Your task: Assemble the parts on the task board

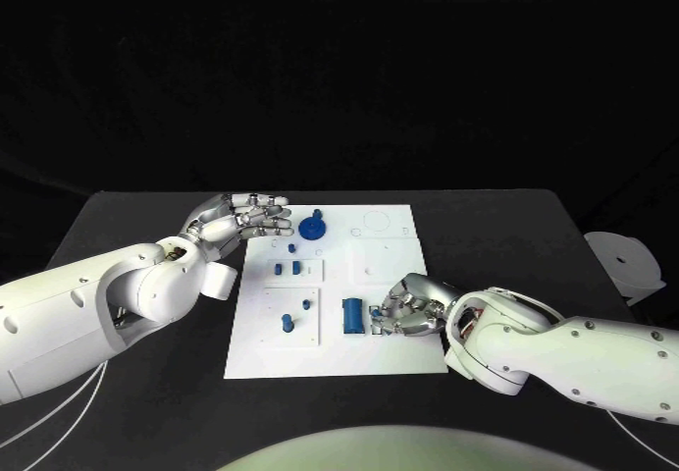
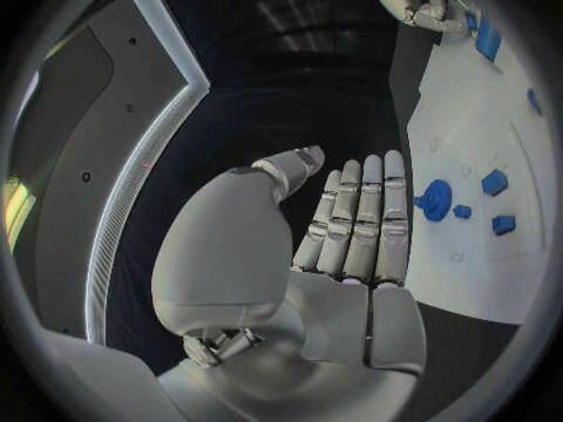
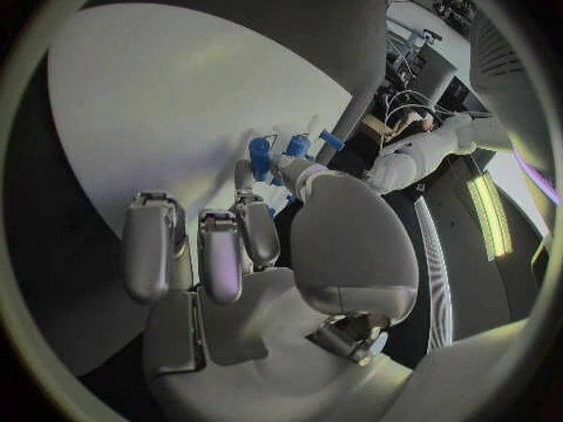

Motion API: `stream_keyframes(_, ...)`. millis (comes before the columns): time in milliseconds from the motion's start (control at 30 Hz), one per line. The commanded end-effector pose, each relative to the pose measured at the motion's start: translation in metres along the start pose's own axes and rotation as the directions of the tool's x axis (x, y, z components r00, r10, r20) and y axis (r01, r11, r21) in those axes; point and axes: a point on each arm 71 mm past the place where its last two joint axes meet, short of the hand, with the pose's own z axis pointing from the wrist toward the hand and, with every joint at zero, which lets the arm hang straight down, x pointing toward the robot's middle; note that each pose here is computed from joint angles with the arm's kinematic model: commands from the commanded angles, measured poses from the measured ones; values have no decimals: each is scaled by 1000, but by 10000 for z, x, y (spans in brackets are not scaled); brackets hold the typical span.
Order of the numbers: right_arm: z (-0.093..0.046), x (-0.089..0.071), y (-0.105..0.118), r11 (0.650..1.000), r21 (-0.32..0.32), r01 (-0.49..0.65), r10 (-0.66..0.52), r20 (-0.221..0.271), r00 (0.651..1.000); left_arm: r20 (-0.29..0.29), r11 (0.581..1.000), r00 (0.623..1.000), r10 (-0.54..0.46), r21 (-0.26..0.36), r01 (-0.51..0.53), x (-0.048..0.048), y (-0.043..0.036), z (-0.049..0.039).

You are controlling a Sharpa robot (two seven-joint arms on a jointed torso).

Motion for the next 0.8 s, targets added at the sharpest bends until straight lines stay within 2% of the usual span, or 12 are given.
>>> stream_keyframes(33, 3, 36, 11, 1000, -4, 4, -4, -34, 999, -21, 1000, 1000, -4, 5, 4, 26, -6, 1)
stream_keyframes(800, 24, 16, 10, 1000, -8, 28, -28, 0, 1000, -26, 1000, 1000, -2, -1, 2, 28, 0, 5)
